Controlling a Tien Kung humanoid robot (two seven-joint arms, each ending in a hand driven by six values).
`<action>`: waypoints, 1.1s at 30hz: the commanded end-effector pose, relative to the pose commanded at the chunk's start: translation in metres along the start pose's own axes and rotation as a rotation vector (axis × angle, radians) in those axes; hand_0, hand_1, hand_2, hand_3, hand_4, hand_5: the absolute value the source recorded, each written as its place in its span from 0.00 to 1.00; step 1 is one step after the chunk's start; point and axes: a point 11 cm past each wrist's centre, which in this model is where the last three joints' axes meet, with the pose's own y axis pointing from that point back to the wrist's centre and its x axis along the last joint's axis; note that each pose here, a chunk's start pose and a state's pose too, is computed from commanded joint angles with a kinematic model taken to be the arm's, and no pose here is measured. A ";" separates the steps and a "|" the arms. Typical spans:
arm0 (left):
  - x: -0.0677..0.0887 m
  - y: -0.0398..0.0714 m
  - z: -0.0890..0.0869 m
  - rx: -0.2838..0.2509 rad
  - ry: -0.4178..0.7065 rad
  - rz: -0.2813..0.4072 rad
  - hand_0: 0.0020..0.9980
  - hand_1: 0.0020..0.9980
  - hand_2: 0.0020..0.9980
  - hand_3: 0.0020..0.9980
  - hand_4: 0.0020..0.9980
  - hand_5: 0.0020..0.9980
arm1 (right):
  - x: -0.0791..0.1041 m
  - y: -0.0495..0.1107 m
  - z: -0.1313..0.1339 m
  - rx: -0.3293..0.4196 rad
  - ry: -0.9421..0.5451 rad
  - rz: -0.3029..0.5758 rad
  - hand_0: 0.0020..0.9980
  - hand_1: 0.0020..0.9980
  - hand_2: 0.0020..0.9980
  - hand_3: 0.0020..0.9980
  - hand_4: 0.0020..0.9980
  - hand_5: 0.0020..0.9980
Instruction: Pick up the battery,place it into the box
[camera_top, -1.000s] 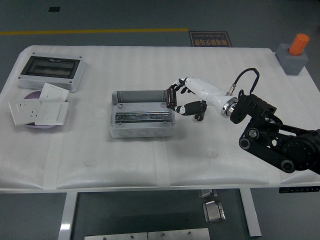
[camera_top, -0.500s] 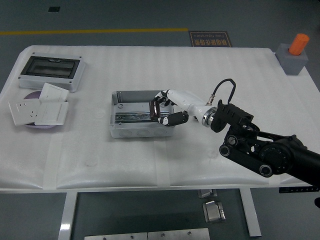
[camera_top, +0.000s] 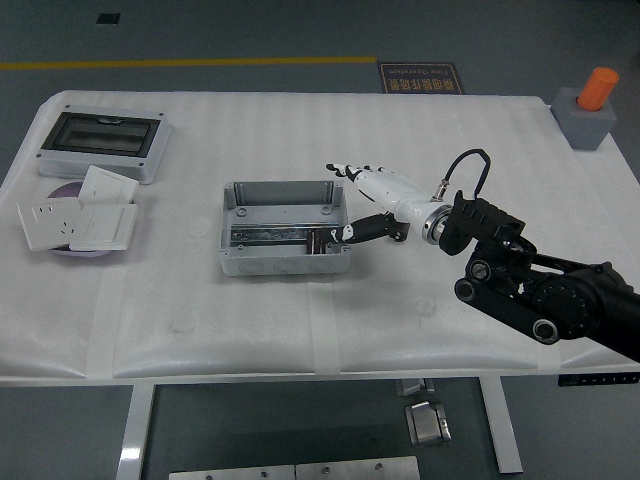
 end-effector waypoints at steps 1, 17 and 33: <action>0.000 0.000 0.000 -0.001 0.000 0.000 0.62 0.63 0.48 0.52 0.48 0.17 | 0.003 0.001 0.007 -0.017 0.006 0.002 1.00 0.94 0.96 1.00 1.00 0.58; 0.000 0.001 0.003 -0.008 -0.005 0.000 0.62 0.63 0.48 0.52 0.48 0.16 | -0.003 0.009 0.087 -0.226 0.050 -0.071 1.00 0.91 0.92 1.00 1.00 0.60; 0.002 0.002 0.006 -0.016 -0.006 0.004 0.62 0.63 0.48 0.52 0.48 0.15 | -0.015 0.008 0.099 -0.264 0.058 -0.111 1.00 0.87 0.89 1.00 1.00 0.60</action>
